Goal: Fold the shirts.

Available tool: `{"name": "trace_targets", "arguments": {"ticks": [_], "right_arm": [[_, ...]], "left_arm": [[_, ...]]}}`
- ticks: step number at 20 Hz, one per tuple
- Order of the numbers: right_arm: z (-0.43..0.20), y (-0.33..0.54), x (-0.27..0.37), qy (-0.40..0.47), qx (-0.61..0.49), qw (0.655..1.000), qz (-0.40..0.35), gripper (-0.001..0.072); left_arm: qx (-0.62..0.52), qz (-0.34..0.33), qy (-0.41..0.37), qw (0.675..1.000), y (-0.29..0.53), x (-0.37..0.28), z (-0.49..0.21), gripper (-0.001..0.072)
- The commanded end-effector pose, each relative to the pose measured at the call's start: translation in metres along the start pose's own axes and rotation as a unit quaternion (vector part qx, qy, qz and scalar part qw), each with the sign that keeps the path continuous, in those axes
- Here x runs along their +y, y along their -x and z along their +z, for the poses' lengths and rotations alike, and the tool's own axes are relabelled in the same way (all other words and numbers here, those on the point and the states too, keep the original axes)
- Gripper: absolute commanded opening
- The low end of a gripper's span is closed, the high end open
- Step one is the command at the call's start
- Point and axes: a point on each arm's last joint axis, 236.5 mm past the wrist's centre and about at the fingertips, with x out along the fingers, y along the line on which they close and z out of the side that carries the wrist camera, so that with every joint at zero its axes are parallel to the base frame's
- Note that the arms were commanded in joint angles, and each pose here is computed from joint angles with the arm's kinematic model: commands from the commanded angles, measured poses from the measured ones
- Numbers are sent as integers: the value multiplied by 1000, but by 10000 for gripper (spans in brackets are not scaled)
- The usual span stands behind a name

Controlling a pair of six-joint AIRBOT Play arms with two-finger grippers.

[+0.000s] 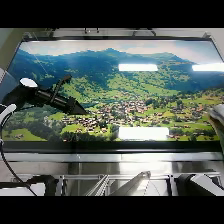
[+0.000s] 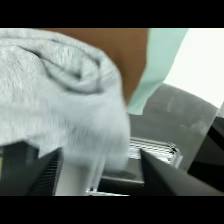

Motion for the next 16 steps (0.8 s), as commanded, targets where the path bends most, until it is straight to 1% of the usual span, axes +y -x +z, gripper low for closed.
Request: {"name": "trace_targets", "arguments": {"ticks": [1, 2, 3, 4, 5, 6, 7, 8, 9, 10, 13, 15, 16], "right_arm": [[-3, -8, -11, -8, 13, 1000, -24, 598], [2, -4, -6, -23, 2, 1000, -14, 598], [9, 3, 8, -31, -13, 999, 17, 596], [18, 16, 34, -26, -33, 996, 76, 580], [26, 33, 69, -13, -55, 987, 148, 474], [31, 58, 110, 24, -78, 969, 232, 195], [28, 92, 156, 72, -101, 938, 322, 18], [19, 122, 193, 106, -115, 906, 392, 16], [5, 142, 219, 142, -122, 882, 432, 15], [-15, 152, 238, 185, -122, 868, 445, 15], [-88, 141, 276, 299, -89, 851, 422, 14], [-163, 124, 296, 384, -50, 821, 419, 14], [-204, 114, 302, 425, -30, 801, 421, 14]], "left_arm": [[4, -3, 1, 1000, -2, 1, -4, 14], [4, -4, 1, 1000, -2, 1, -4, 14], [5, -4, -1, 1000, -2, 0, -4, 13], [5, -4, -6, 1000, 1, -3, -1, 13], [4, -3, -15, 1000, 4, -7, 2, 12], [-2, 0, -25, 1000, 11, -13, 8, 12], [-12, 7, -38, 999, 19, -21, 17, 12], [-25, 15, -56, 998, 28, -30, 24, 11], [-42, 25, -77, 996, 38, -41, 31, 12], [-60, 36, -94, 993, 46, -52, 33, 12], [-108, 61, -101, 987, 58, -64, 16, 14], [-116, 62, -76, 988, 49, -57, -17, 15], [-113, 59, -58, 990, 40, -50, -37, 14]]}}
